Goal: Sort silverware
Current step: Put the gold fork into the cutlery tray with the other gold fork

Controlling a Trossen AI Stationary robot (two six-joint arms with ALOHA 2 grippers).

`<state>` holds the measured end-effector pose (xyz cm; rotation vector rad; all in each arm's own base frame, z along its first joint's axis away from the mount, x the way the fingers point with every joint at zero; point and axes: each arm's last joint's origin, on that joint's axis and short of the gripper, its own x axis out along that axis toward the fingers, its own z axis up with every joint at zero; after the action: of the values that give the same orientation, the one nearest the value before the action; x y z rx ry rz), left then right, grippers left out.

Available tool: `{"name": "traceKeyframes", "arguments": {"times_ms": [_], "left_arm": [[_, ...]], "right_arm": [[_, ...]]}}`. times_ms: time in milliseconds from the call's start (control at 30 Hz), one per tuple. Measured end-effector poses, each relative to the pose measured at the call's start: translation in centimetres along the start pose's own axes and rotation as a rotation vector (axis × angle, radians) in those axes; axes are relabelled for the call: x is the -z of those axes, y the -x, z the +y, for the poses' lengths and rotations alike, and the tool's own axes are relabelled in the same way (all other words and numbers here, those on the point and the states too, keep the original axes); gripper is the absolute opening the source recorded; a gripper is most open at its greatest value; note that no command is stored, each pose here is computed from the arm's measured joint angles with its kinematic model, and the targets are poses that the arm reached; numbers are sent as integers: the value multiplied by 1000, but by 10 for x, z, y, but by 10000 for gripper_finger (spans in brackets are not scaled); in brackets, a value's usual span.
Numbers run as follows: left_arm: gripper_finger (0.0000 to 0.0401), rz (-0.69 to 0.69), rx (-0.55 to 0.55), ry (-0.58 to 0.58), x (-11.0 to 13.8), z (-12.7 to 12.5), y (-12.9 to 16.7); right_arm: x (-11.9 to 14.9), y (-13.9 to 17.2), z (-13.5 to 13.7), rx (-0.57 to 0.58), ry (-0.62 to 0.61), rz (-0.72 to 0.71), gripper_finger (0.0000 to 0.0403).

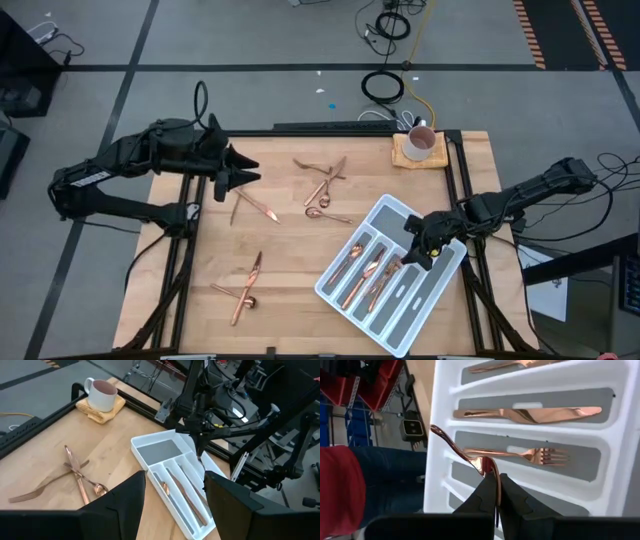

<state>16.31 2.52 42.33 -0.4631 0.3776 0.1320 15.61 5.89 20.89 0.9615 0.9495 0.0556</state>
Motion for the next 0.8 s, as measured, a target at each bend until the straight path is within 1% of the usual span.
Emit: {"name": "traceKeyframes", "arguments": {"times_ms": [200,300,500,800], "left_arm": [[208,-3,-8,-10,0,0,0],[208,-3,-8,-26,0,0,0],[208,-3,-8,-30,0,0,0],[208,-3,-8,-32,0,0,0]], "right_arm": [[-1,-8,-3,37,10,21,0],[-1,-15,-4,52,10,55,0],[-3,-29,-4,52,27,87,0],[-5,-44,-8,89,19,111,0]]}}
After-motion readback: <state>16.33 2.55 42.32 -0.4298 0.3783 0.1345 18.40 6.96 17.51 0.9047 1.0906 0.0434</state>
